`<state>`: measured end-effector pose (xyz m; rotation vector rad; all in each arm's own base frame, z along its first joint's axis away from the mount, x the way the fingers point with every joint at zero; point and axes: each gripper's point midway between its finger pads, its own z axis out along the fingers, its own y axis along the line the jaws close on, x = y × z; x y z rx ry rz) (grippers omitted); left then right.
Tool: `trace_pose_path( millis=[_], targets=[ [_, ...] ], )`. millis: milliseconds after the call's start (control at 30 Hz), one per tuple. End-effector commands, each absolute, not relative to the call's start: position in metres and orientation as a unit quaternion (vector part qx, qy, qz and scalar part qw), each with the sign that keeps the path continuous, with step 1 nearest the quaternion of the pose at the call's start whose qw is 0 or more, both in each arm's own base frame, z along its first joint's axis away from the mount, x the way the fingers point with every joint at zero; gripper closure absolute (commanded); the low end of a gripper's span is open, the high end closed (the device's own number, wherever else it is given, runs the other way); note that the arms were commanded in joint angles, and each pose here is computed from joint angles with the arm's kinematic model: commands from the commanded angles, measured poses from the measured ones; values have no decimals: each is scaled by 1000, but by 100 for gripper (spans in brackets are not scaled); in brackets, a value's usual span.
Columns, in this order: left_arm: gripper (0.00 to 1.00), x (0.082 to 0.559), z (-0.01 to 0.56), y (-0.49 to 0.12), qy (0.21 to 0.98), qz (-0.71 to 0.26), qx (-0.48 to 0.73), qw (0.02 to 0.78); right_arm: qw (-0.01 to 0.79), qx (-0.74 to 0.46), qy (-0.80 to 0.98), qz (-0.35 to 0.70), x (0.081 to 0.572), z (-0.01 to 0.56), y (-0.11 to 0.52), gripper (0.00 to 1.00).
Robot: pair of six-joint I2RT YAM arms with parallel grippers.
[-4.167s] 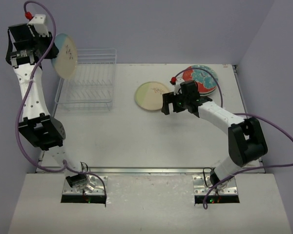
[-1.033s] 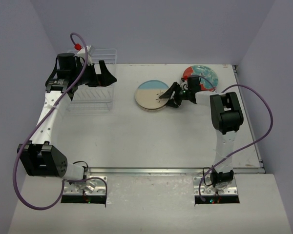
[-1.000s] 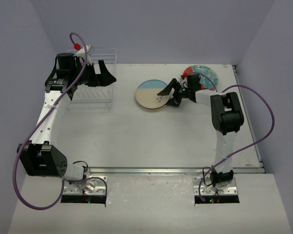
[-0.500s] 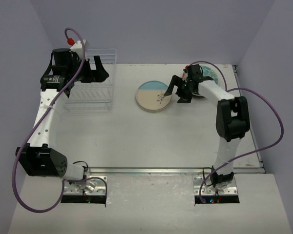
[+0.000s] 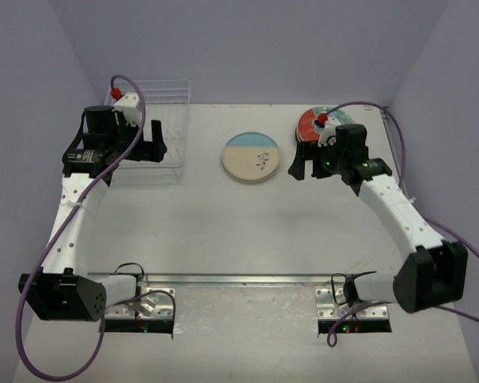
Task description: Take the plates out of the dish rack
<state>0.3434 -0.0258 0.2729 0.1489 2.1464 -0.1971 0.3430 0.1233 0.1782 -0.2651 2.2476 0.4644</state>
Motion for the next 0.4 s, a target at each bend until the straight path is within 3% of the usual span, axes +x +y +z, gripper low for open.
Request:
trace_pose_path(
  millis=[0, 367],
  targets=[
    [0, 336, 266, -16, 867, -53, 80, 488, 483, -153, 857, 99, 331, 196, 93, 1],
    [0, 323, 264, -16, 844, -49, 67, 529, 527, -112, 842, 6, 312, 206, 49, 1]
  ],
)
